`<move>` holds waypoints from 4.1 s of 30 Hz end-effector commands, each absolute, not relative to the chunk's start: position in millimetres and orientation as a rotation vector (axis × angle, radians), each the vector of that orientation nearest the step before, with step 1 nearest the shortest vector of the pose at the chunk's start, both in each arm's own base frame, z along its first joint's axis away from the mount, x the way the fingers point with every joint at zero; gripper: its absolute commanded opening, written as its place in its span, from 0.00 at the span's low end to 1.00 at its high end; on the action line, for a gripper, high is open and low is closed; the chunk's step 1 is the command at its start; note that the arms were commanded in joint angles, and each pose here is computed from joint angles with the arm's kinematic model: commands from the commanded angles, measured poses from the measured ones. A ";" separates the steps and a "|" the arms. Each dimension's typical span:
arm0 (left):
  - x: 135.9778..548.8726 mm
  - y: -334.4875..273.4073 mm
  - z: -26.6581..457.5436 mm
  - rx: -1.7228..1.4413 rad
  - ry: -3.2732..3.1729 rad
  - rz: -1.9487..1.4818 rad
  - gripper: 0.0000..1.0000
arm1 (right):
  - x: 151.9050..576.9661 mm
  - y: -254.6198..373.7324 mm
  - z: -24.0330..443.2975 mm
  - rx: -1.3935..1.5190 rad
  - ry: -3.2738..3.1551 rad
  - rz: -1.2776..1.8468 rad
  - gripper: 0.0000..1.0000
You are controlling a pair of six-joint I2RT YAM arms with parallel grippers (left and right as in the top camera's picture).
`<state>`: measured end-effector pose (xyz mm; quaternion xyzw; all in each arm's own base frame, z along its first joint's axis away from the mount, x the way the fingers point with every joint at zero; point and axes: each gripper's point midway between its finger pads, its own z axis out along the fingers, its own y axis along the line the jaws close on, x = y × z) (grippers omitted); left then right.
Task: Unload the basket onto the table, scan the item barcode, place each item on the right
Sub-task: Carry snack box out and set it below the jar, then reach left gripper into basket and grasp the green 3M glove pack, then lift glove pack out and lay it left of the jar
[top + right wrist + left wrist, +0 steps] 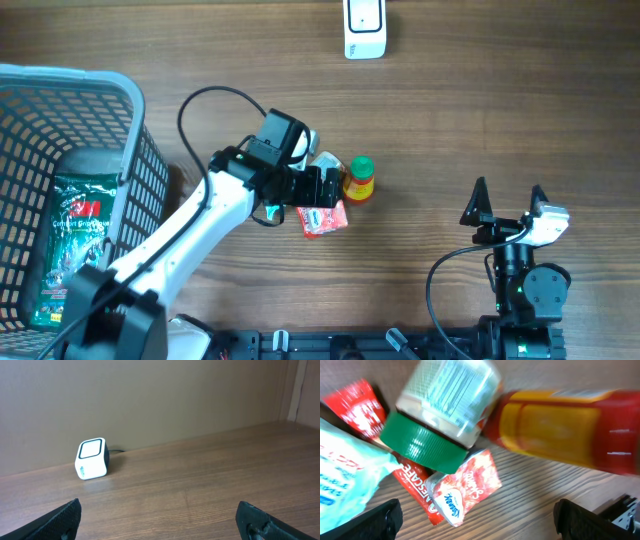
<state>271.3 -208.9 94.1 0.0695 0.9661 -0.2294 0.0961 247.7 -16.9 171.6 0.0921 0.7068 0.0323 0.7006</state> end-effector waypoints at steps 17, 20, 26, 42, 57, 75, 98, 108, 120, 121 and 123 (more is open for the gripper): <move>326.6 -141.3 289.8 -0.009 2.338 -0.646 1.00 | 247.6 -18.0 172.3 0.197 1.572 0.050 1.00; 331.3 -123.7 311.7 -0.064 2.302 -0.625 1.00 | 247.6 -18.0 172.3 0.197 1.572 0.050 1.00; 334.0 -75.1 367.9 -0.202 2.192 -0.557 1.00 | 247.6 -18.0 172.3 0.197 1.572 0.050 1.00; 185.1 210.4 304.9 -2.214 1.334 -0.110 1.00 | 247.6 -18.0 172.3 0.197 1.572 0.050 1.00; 164.7 196.4 117.9 -2.953 0.860 -0.031 1.00 | 247.6 -18.0 172.3 0.197 1.572 0.050 1.00; 191.1 208.6 10.5 -2.970 0.790 0.002 1.00 | 247.6 -18.0 172.3 0.197 1.572 0.050 1.00; 269.1 217.5 153.2 -2.325 1.505 -0.479 0.04 | 247.6 -18.0 172.3 0.197 1.572 0.050 1.00; 262.5 180.6 345.7 -1.667 1.451 -0.592 0.04 | 247.6 -18.0 172.3 0.197 1.572 0.050 1.00; 248.7 -44.2 462.6 -0.004 1.752 -0.713 0.04 | 247.6 -18.0 172.3 0.197 1.572 0.050 1.00; 245.5 -59.0 458.4 0.097 1.766 -0.714 0.04 | 247.6 -18.0 172.3 0.197 1.572 0.050 1.00; 245.4 -74.9 444.1 0.201 1.813 -0.688 0.04 | 247.6 -18.0 172.3 0.197 1.572 0.050 1.00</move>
